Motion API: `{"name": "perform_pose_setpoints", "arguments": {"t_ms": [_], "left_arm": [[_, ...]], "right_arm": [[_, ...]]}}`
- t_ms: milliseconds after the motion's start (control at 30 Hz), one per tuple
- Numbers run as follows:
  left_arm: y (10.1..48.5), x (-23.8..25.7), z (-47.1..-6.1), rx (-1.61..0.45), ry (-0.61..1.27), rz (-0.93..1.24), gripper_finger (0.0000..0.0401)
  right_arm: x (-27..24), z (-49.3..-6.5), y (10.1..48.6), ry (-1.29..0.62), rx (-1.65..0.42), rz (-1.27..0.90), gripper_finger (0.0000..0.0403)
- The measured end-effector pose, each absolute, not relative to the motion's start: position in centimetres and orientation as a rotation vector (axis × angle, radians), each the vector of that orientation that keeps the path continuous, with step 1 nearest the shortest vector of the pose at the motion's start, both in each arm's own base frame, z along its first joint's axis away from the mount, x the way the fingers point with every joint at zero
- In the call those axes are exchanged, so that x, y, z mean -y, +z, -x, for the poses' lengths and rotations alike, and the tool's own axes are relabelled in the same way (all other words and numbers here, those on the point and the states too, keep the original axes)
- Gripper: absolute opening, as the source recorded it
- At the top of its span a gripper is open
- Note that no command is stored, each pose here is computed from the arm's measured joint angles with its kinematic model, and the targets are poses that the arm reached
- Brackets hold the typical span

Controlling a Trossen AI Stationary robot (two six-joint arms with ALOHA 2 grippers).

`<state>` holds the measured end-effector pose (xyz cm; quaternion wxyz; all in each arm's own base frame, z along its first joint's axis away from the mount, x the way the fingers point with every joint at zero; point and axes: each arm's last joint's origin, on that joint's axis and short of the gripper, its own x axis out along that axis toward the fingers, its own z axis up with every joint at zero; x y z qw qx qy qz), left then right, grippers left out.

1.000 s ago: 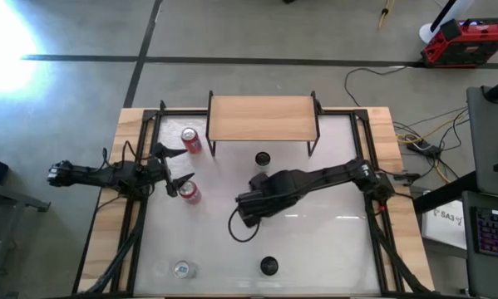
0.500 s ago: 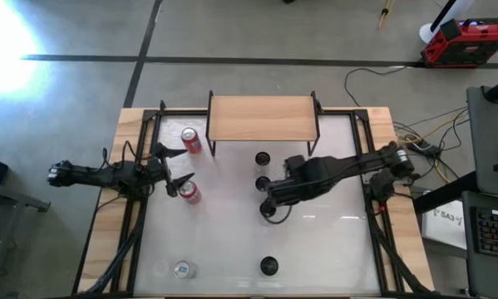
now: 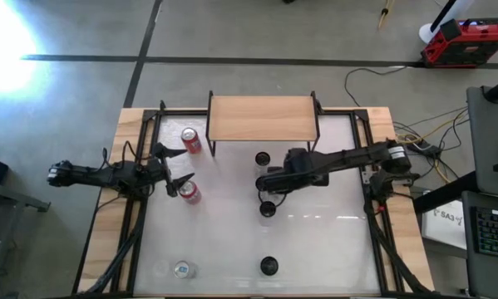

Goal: Place canned beverage on shelf
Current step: Put the top blue soda can on the shelf

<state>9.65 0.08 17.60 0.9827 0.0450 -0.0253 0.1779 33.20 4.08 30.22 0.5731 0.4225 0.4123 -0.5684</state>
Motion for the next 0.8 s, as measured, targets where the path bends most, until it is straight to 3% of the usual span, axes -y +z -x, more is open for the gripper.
{"name": "perform_pose_setpoints", "arguments": {"t_ms": [367, 800], "left_arm": [[17.6, -0.1, -9.7, 0.049, 0.358, -0.091, 0.04], [17.6, -0.1, -9.7, 0.049, 0.358, -0.091, 0.04]], "right_arm": [[-3.6, -35.1, 29.4, -1.293, -0.908, -1.041, 0.0368], [-2.8, -36.4, 27.6, -1.381, -0.895, -1.181, 0.0368]]}}
